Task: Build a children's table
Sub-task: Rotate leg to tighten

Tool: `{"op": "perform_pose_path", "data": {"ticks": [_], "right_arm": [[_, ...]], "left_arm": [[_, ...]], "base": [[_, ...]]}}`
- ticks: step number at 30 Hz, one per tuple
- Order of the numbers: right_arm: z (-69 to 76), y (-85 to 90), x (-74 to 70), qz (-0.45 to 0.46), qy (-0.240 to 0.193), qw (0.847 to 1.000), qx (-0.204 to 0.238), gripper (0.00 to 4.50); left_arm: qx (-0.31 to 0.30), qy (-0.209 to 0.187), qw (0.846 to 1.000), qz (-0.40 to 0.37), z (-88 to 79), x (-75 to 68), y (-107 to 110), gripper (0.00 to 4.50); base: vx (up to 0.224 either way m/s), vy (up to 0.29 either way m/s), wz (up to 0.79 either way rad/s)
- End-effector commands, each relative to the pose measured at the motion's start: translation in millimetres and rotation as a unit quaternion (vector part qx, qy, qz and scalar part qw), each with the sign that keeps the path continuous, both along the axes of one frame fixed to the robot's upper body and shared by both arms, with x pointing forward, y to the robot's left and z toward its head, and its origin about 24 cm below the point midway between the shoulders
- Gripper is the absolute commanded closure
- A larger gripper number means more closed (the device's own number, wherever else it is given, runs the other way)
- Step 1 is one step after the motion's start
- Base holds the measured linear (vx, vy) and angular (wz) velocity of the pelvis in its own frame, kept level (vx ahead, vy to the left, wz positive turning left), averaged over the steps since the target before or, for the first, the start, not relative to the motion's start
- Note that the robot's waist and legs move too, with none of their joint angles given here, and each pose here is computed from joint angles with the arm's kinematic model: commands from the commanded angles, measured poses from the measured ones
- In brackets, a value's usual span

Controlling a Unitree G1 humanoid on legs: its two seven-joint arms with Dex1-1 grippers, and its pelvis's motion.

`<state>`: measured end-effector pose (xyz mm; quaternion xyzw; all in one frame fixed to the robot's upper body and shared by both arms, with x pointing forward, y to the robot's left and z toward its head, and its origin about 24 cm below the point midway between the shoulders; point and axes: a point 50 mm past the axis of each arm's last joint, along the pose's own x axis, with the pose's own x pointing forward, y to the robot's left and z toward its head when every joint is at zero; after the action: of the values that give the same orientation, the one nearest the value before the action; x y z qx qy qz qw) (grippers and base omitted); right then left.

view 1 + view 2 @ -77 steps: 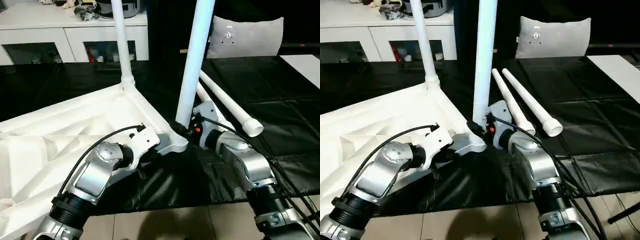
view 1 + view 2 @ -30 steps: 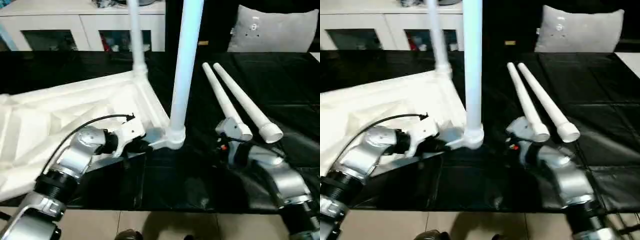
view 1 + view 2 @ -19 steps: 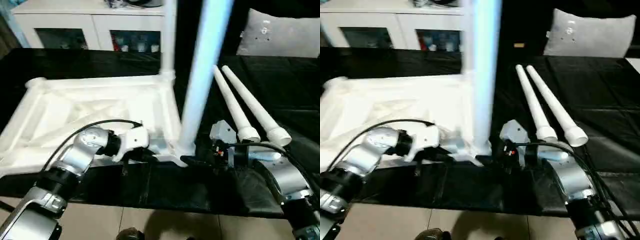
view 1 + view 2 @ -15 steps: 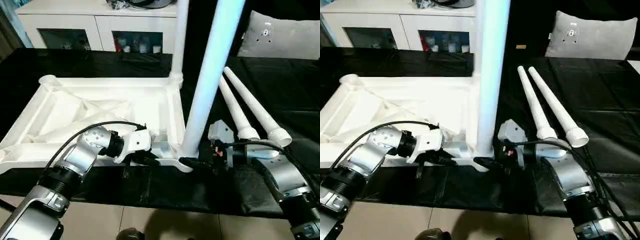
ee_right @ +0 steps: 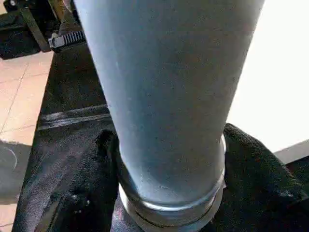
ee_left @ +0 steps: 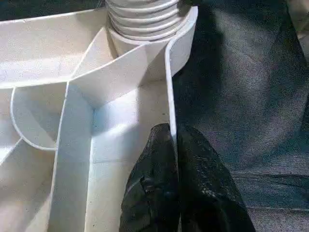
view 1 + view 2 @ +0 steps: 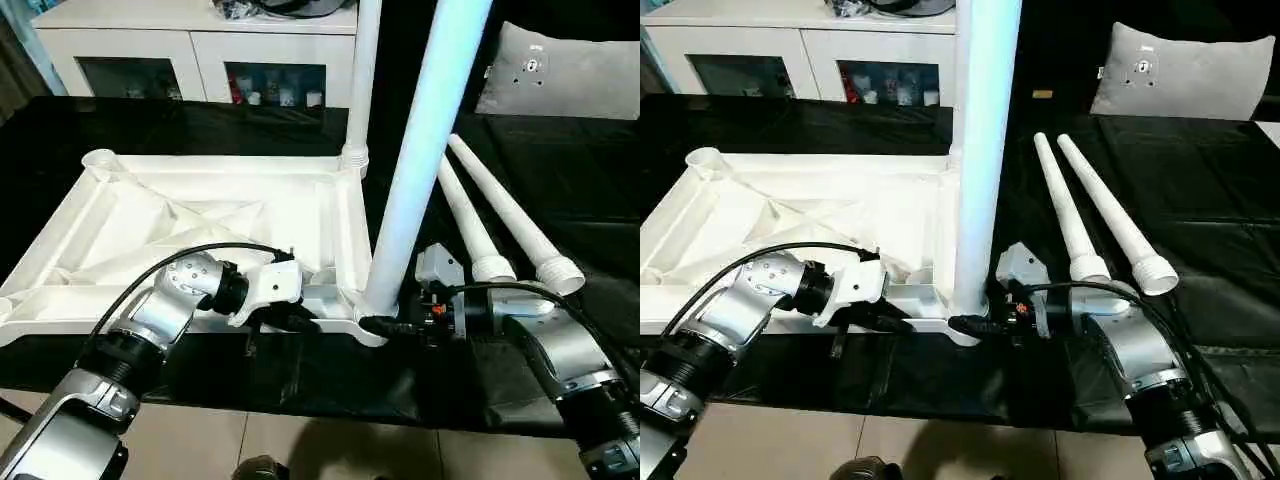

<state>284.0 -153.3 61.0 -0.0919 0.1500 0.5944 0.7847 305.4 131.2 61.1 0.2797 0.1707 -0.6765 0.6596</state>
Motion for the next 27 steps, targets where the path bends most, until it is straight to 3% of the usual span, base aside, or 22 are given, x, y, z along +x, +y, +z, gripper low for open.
{"op": "perform_pose_path", "data": {"ticks": [1, 9, 12, 15, 19, 21, 27], "right_arm": [[-1.2, 2.1, -2.2, 0.006, 0.015, 1.000, 0.012, 1.77], [-19.7, 15.2, -2.6, -0.069, 0.050, 0.996, 0.016, 1.80], [-33.7, 30.3, 9.9, -0.174, 0.053, 0.983, 0.007, 1.80], [-38.8, 42.1, 19.3, -0.240, 0.059, 0.969, 0.012, 1.80], [-41.8, 54.7, 33.7, -0.327, 0.075, 0.942, 0.027, 1.80], [-42.0, 58.0, 36.7, -0.342, 0.082, 0.936, 0.031, 1.80], [-45.4, 65.8, 38.0, -0.337, 0.086, 0.937, 0.022, 1.80]], "left_arm": [[0.005, 0.004, 1.000, -0.019, 0.1, -0.6, -5, 4.50], [-0.040, 0.009, 0.997, 0.061, 3.7, 2.4, -13, 4.50], [-0.069, -0.020, 0.983, 0.170, 10.4, 11.6, -27, 4.50], [-0.085, -0.022, 0.971, 0.221, 13.9, 11.7, -42, 4.50], [-0.127, -0.024, 0.958, 0.258, 23.5, 6.5, -70, 4.50], [-0.137, -0.026, 0.954, 0.264, 26.3, 5.2, -77, 4.50], [-0.104, -0.064, 0.956, 0.268, 25.7, 6.7, -73, 4.50]], "base": [[0.000, 0.000, 0.00], [0.000, 0.000, 0.00], [0.000, 0.000, 0.00], [0.000, 0.000, 0.00], [0.000, 0.000, 0.00], [0.000, 0.000, 0.00], [0.000, 0.000, 0.00]]}}
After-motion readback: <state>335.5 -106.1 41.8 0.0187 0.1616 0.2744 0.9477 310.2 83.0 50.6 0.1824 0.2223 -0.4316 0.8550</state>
